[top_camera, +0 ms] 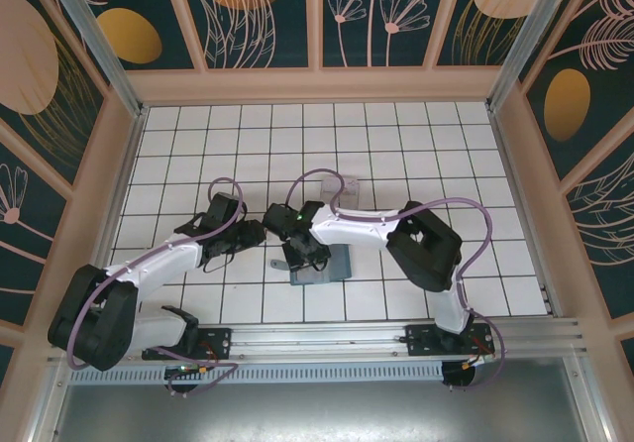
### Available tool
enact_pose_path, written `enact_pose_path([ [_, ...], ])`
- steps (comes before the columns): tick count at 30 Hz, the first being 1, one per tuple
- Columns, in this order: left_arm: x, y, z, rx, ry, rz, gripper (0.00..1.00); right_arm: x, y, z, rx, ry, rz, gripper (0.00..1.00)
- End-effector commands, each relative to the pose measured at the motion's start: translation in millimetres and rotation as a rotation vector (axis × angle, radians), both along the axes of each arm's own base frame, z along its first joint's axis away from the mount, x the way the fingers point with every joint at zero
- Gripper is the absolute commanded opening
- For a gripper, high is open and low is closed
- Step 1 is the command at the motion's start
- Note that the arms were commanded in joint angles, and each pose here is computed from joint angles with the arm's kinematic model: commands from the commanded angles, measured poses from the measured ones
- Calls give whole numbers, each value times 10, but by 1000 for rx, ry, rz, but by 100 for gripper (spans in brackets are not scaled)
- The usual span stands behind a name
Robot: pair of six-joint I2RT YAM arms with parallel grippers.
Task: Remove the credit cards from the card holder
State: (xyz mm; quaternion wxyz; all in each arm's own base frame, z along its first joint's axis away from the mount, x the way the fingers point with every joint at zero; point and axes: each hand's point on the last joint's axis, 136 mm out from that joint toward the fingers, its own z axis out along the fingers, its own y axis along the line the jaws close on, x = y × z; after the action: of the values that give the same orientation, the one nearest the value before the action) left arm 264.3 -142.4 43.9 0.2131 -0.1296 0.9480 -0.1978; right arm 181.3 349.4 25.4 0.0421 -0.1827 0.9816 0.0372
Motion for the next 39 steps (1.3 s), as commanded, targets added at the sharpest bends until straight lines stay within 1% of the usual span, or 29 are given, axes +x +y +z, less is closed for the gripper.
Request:
enact_pose_path([
  [1,-40,22,6,3,0,-12,48,-32,-140,-132,-101,-4,-9,41],
  [3,-41,21,7,3,1,-12,48,-40,-129,-139,-99,-1,-7,39],
  [7,-44,-11,23,-9,3,-27,47,-37,-107,-114,-87,-3,-9,33],
  [10,-47,-39,45,-4,14,-57,45,-21,-93,-77,-79,-13,-9,26],
  [14,-59,-86,90,-10,20,-93,44,-3,-43,4,-46,-21,-15,24],
  [17,-86,-152,125,-42,26,-114,42,0,25,89,7,-22,-23,21],
  [23,-208,-414,154,-87,49,-195,35,56,98,226,111,-25,-53,18],
  [28,-317,-651,172,-105,76,-260,25,89,76,315,190,-19,-88,16],
  [34,-404,-838,172,-168,96,-282,21,116,-12,384,248,-30,-120,16],
  [39,-443,-867,124,-180,114,-275,20,108,-51,409,279,-30,-135,16],
])
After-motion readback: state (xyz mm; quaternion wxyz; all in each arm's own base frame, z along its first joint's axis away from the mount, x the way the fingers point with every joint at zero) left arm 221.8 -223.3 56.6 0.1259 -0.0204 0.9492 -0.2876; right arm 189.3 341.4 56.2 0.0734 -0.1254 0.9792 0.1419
